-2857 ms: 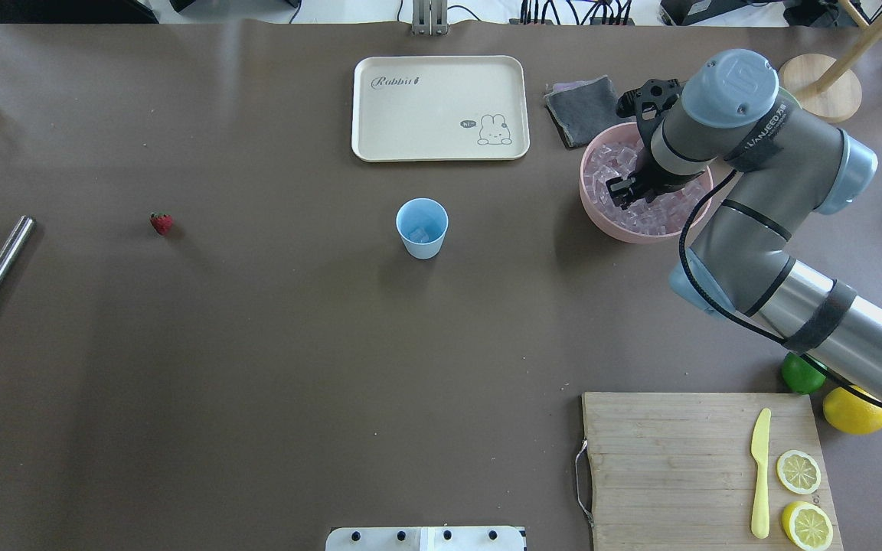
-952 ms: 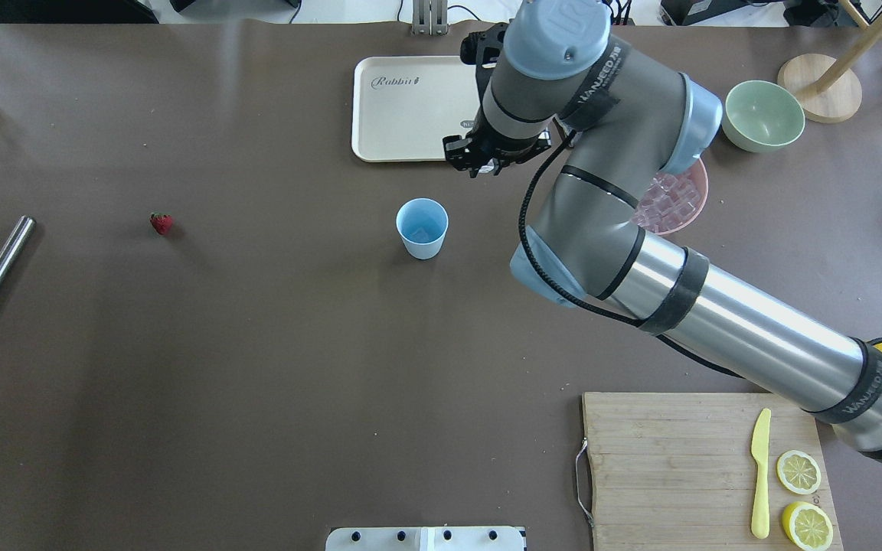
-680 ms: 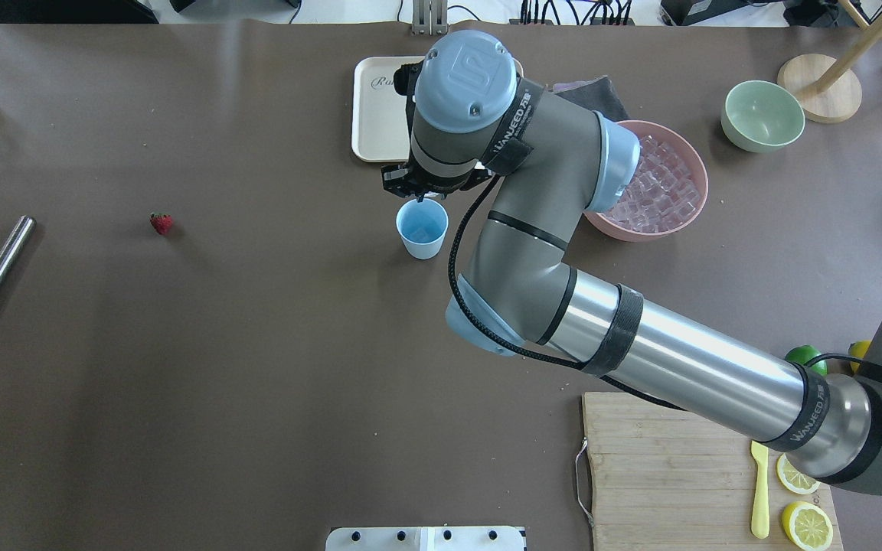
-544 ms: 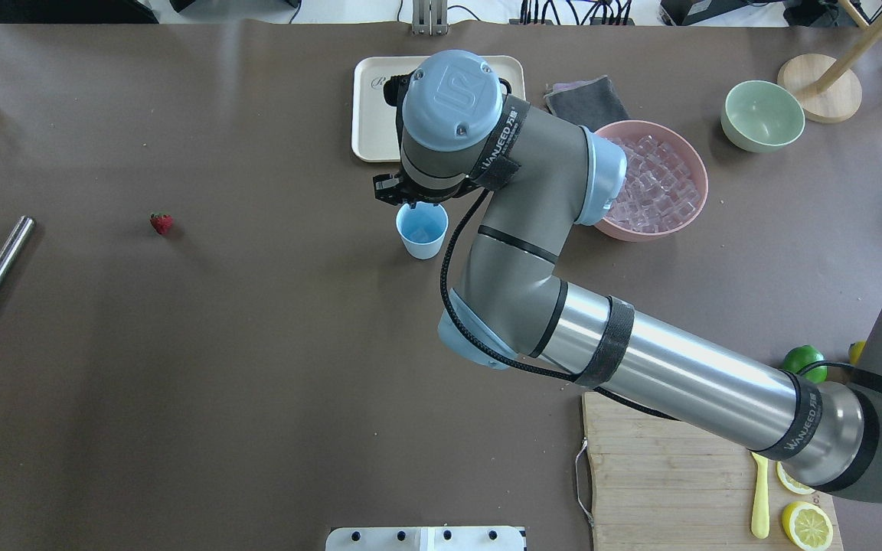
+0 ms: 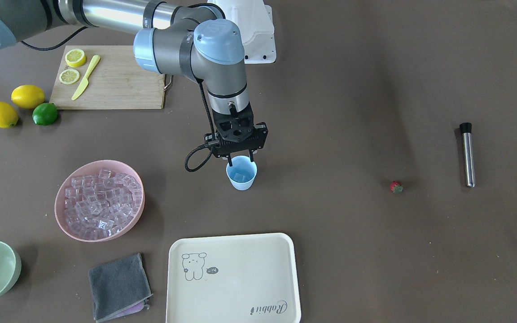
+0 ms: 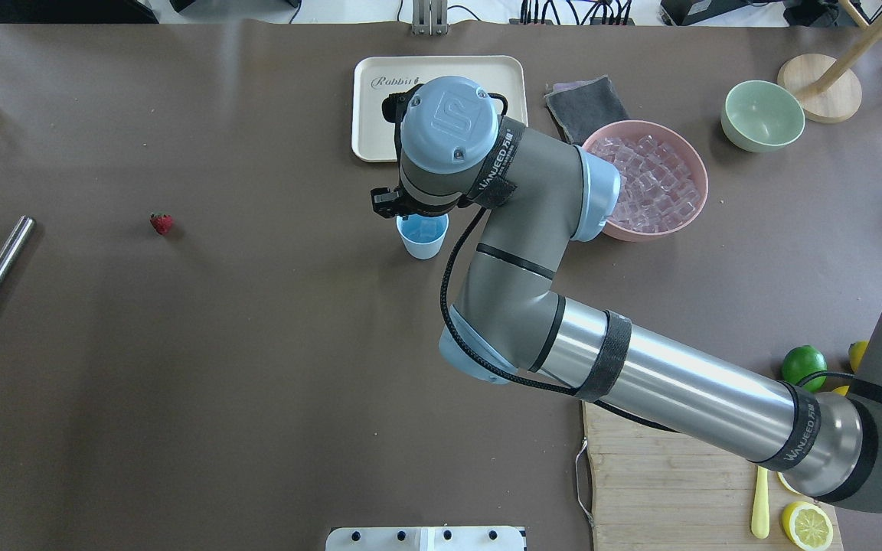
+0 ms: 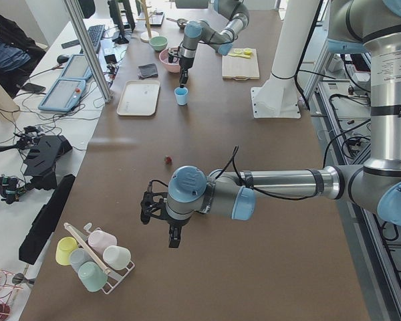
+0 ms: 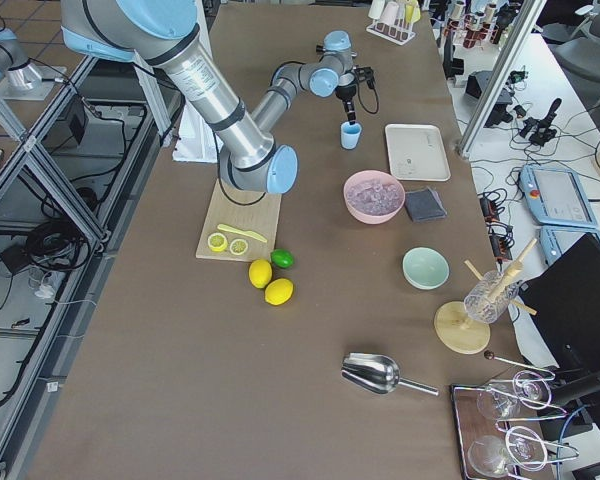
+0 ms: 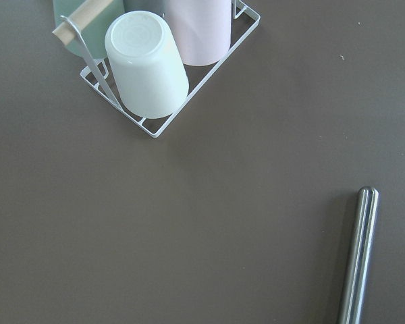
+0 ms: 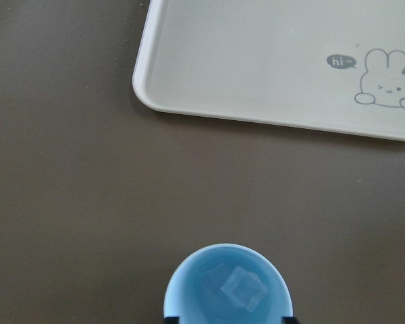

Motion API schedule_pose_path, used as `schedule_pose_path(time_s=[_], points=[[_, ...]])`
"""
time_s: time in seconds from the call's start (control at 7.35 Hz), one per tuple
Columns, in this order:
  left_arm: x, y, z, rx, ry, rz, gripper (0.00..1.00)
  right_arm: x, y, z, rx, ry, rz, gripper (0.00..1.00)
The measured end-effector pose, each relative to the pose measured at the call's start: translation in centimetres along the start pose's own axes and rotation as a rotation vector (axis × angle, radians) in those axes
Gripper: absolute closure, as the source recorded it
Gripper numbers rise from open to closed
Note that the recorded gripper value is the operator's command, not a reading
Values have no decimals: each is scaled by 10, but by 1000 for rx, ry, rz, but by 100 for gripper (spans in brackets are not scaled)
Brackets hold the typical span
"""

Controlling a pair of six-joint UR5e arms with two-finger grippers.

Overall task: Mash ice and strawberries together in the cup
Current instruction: 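Open the right gripper to drop the cube into the cup, then move the right gripper back over the pink ice bowl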

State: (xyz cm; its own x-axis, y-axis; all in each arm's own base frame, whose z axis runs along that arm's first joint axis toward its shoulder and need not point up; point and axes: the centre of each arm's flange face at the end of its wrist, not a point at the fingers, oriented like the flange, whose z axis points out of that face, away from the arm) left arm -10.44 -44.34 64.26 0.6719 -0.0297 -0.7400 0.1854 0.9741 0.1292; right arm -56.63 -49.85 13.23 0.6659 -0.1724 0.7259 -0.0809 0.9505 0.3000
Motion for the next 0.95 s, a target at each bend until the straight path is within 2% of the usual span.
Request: schedule_pose_path(time_s=[0.41,0.68,0.95], points=[[-1,2,1,-3,6,-4,2,26,-8,-1,-8,13,-17,0],[-3,7,3,-9,10,-9,2,91,-27,-10,-34,18,-55,4],[-7,12,5,-16,10,-14,2,177,-26,-15,-42,57,-77,6]])
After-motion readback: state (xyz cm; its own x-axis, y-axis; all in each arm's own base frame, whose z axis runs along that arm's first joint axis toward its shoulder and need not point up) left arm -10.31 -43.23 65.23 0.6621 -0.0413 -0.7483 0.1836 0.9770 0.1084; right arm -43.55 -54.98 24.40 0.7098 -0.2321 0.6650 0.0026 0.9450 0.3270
